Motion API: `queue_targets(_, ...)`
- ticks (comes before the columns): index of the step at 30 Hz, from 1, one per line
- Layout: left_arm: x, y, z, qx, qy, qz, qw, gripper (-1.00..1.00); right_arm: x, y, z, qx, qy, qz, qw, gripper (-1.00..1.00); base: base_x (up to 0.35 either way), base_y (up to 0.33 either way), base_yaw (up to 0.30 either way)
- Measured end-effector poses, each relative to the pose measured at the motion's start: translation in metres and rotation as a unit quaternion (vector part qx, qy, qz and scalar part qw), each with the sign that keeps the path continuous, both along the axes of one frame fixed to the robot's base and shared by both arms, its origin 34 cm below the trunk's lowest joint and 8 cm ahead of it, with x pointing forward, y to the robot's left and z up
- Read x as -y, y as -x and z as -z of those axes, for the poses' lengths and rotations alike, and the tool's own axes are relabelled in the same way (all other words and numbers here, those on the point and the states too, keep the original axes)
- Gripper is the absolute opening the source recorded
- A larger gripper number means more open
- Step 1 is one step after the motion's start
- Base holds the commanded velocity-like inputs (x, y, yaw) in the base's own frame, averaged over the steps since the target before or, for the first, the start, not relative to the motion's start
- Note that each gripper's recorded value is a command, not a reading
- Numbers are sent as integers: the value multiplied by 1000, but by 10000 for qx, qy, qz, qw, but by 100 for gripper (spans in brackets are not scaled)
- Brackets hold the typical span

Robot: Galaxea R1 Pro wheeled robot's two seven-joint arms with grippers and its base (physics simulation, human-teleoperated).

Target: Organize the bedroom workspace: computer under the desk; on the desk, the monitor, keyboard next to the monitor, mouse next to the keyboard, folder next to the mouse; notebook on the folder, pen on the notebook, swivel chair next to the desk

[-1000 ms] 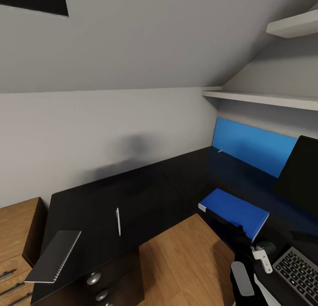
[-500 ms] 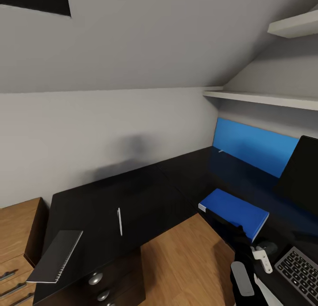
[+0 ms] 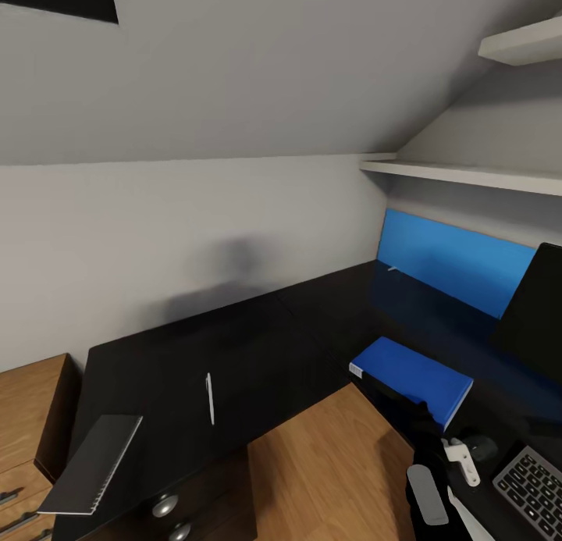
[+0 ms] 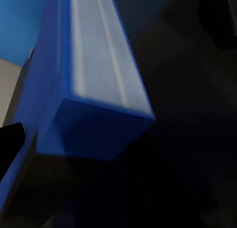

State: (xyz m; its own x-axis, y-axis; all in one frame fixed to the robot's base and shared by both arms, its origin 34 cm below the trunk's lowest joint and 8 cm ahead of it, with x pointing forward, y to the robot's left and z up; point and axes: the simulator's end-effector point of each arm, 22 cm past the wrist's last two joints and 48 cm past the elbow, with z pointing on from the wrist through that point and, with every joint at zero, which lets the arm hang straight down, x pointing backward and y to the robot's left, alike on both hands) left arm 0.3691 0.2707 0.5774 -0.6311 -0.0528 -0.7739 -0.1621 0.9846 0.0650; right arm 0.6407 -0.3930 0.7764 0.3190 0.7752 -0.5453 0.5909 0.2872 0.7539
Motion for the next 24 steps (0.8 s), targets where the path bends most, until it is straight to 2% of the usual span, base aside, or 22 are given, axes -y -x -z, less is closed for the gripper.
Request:
queue_targets(9,0,0,0,-1,-1,-6,10000,100,1,1,1,-15,-14,18,10000,-100,1,0,0)
queue_targets(16,0,0,0,-3,-3,-1,10000,100,4,9,12,-167,-257,261,9992,-100,0,0,0)
queue_targets(24,-1,0,0,-2,-4,-3,10000,100,4,10,13,-171,-301,292,9990,-100,0,0,0)
